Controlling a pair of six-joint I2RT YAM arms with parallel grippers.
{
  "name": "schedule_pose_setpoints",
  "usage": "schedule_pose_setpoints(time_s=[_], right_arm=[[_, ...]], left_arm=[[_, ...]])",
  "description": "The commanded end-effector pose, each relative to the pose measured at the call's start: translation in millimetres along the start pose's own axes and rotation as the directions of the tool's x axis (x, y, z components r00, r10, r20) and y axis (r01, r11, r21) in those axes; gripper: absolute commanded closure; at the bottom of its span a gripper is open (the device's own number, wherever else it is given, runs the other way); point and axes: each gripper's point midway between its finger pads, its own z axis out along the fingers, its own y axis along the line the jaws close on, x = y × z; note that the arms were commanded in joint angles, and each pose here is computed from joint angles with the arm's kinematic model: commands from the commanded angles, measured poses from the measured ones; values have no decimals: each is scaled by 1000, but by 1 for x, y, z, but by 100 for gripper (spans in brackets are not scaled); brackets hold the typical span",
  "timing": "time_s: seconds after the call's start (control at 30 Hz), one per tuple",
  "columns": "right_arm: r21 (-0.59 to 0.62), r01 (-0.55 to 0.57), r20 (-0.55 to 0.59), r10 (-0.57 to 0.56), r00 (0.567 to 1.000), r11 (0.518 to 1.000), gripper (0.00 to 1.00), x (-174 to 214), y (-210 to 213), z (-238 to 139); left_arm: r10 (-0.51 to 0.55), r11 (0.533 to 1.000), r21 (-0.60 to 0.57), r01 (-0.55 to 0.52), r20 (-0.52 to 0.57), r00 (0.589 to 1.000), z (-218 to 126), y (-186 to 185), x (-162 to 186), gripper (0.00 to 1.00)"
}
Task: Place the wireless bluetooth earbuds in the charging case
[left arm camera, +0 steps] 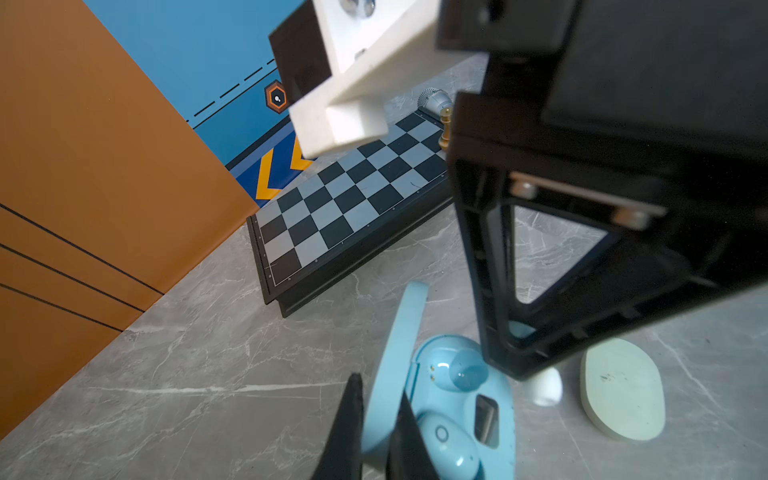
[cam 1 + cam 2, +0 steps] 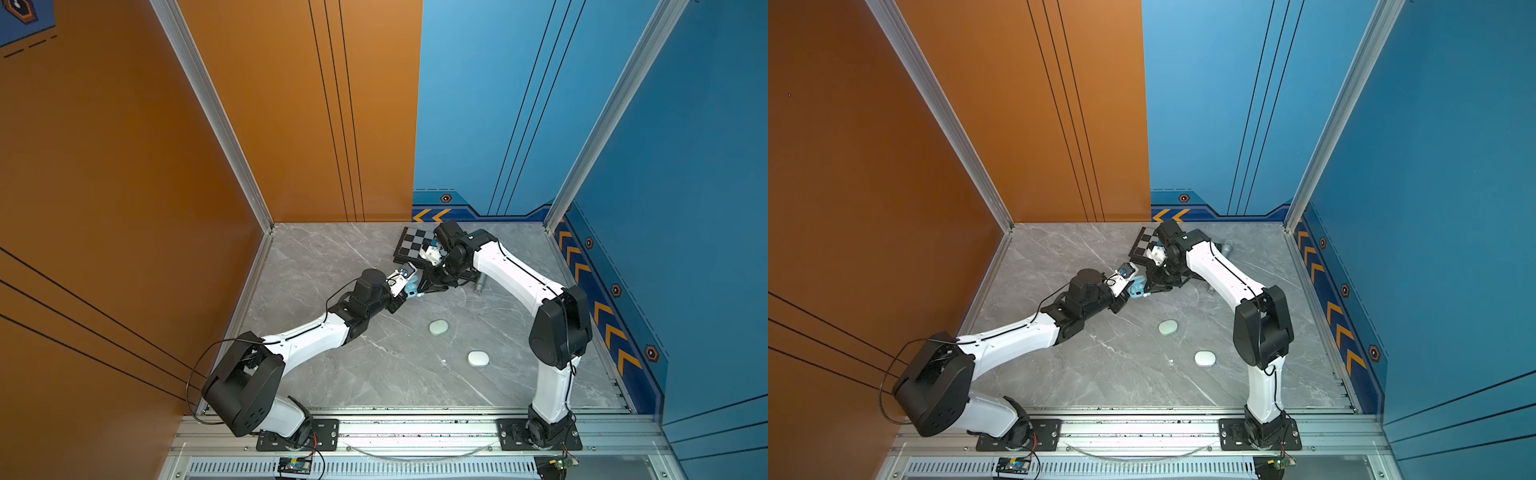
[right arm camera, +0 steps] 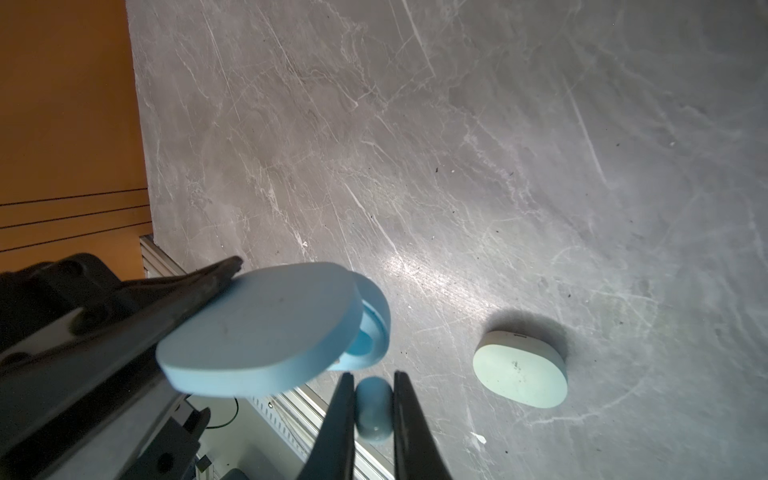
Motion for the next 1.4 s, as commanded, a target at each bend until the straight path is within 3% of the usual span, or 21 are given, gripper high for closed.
schedule_pose_setpoints(time_s=[0.0,0.6,1.0,1.37], right_arm=[[-36,-34,34,35,999,999,85,-12,4,-4],[-10,-87,45,87,995,996,82,-19,-10,7],[-63,-108,71,112,991,992,73,-27,0,4],[-96,-147,76,155,985,984,73,-27,4,4]], left_arm=[[-5,1000,0,5,39,999,2,-2,-15,100],[-2,1000,8,1,58,998,2,-4,-24,100],[-4,1000,11,3,51,999,4,-6,-21,100],[-9,1000,17,9,41,999,7,-8,-18,100]])
